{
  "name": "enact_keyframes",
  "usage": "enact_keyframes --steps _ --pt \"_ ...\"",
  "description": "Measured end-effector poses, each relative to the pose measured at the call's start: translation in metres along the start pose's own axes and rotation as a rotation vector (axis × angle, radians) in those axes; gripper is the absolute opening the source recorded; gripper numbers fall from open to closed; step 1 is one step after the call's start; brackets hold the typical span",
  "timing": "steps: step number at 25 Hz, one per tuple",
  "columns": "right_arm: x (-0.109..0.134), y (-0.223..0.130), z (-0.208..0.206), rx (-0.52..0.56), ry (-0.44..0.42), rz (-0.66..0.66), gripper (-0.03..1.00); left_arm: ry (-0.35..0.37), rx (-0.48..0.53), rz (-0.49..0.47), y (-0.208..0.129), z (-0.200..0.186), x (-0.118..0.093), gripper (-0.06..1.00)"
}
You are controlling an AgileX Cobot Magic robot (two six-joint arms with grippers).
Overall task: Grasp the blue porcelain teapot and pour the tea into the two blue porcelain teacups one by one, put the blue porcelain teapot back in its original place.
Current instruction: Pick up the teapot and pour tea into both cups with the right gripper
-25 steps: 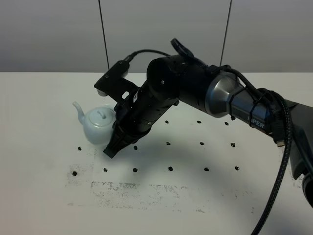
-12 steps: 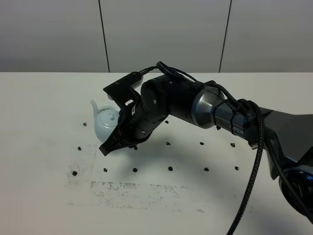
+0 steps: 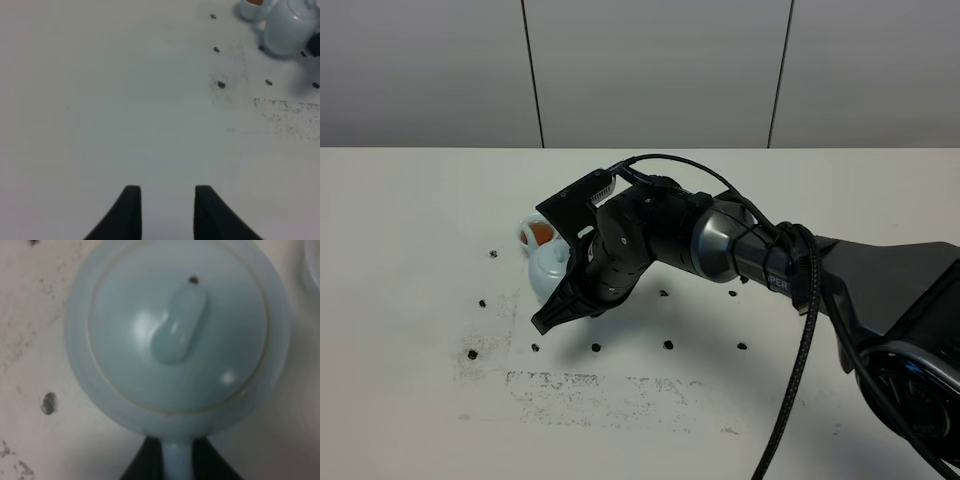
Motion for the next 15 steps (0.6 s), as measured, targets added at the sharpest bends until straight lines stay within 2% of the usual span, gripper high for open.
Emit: enact_keyframes --steps 7,12,15 --pt "0.002 -0.003 -0.004 0.021 -0.016 -0.026 0.03 0.000 0.000 0.000 0.000 0.000 0.000 0.29" --pt "-0.008 0.011 -0.064 0.010 -0.022 -0.082 0.03 0.000 0.000 0.000 0.000 0.000 0.000 0.29" --pt "-0.027 0.022 -0.099 0.011 -0.008 -0.174 0.03 0.000 0.000 0.000 0.000 0.000 0.000 0.29"
Point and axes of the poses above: a point on each arm's last joint axis where the gripper is mounted, z pointing out along that axis toward the gripper, x along the wrist's bending axis when the last joint is at zero, y = z × x, the point moved 7 cm from there along z, pointing out along that axis toward the gripper, and after that the axes turned 3 degrees about z, right-handed, at the moved point
